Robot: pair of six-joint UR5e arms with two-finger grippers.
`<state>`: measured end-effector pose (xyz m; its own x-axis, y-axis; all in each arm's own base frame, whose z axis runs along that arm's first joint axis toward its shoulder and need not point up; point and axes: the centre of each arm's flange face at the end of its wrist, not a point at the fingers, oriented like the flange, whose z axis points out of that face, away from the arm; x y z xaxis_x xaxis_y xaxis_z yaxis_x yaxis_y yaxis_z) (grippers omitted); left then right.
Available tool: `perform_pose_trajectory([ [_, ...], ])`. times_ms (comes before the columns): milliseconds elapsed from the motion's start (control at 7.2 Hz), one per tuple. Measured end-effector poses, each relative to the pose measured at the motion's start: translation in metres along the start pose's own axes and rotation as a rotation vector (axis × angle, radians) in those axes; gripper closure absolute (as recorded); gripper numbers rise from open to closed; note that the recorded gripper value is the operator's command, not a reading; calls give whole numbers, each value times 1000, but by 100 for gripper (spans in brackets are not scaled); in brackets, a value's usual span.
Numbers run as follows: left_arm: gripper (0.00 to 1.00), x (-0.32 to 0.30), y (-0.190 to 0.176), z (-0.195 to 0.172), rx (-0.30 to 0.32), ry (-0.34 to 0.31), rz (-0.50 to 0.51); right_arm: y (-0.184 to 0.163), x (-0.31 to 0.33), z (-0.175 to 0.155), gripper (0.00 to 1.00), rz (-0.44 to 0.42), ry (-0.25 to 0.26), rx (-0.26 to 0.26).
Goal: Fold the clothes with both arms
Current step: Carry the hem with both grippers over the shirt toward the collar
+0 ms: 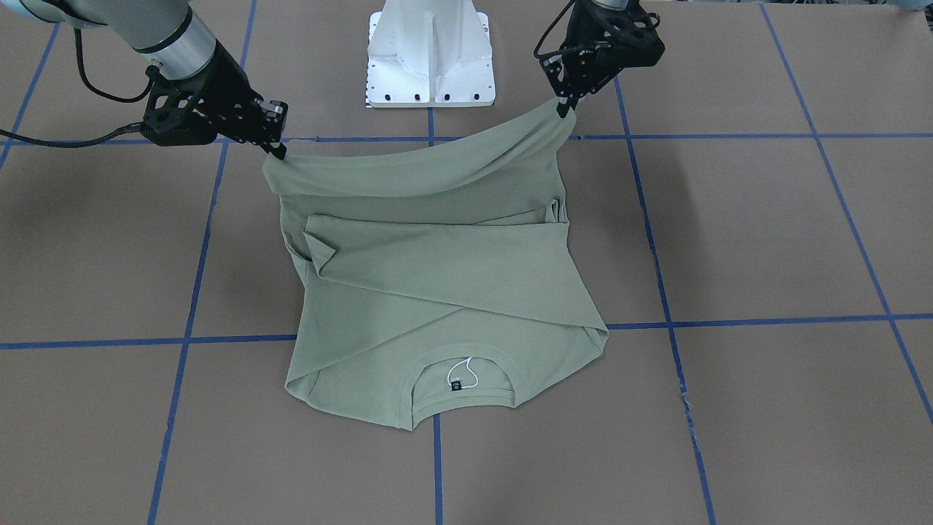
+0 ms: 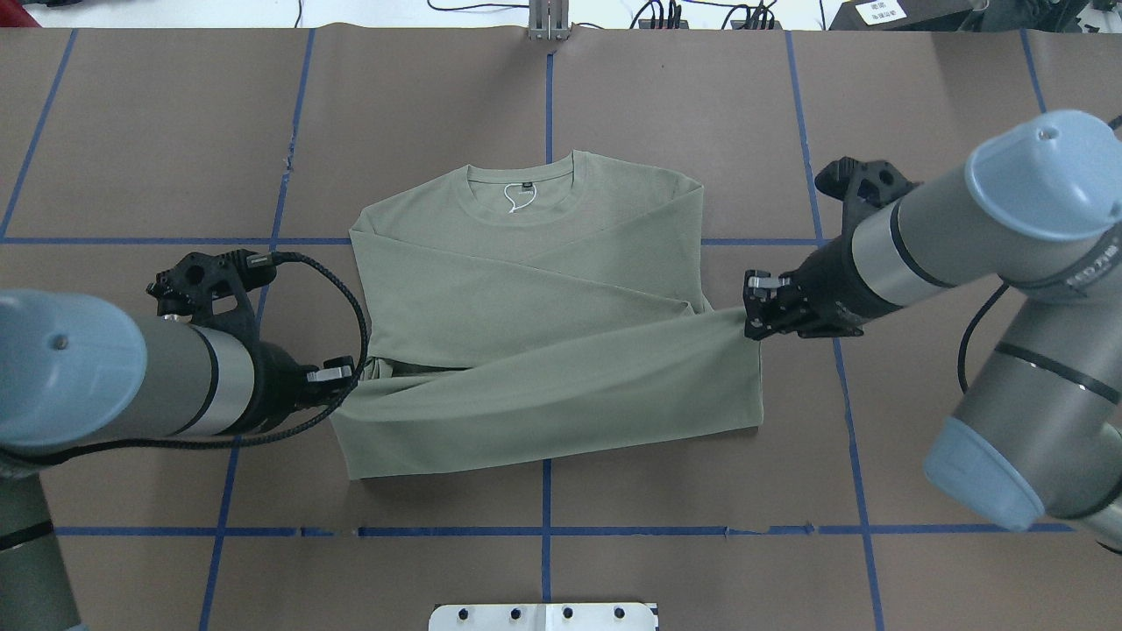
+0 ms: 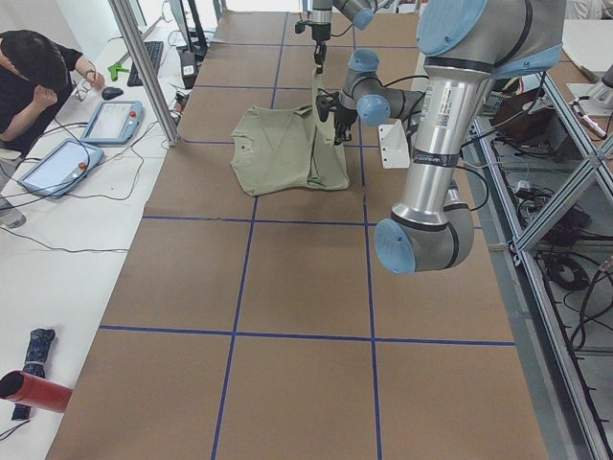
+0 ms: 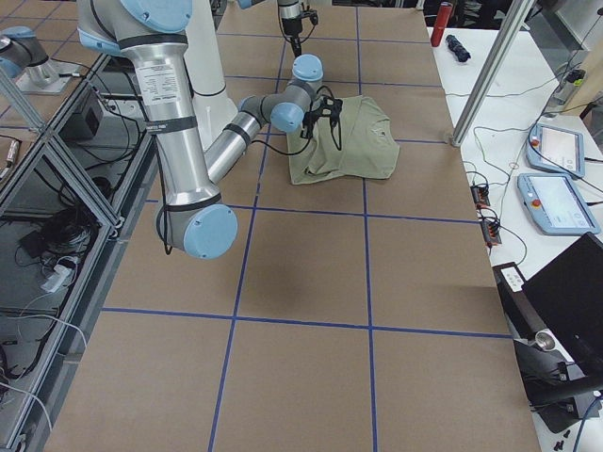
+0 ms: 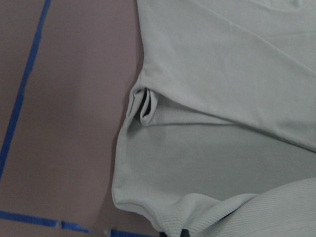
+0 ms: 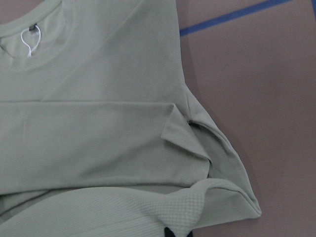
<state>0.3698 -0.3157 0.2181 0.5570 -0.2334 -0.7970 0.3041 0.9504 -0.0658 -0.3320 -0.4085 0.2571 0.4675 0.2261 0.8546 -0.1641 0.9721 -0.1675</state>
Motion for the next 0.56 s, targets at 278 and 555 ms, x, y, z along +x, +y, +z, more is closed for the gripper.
perform_pose_trajectory([
  [278, 100, 7, -33, 23, 42, -13, -26, -47, -24, 6, 100, 30, 1, 50],
  [555, 100, 13, -72, 46, 91, -7, -55, -80, -39, 18, 100, 48, 22, 90],
])
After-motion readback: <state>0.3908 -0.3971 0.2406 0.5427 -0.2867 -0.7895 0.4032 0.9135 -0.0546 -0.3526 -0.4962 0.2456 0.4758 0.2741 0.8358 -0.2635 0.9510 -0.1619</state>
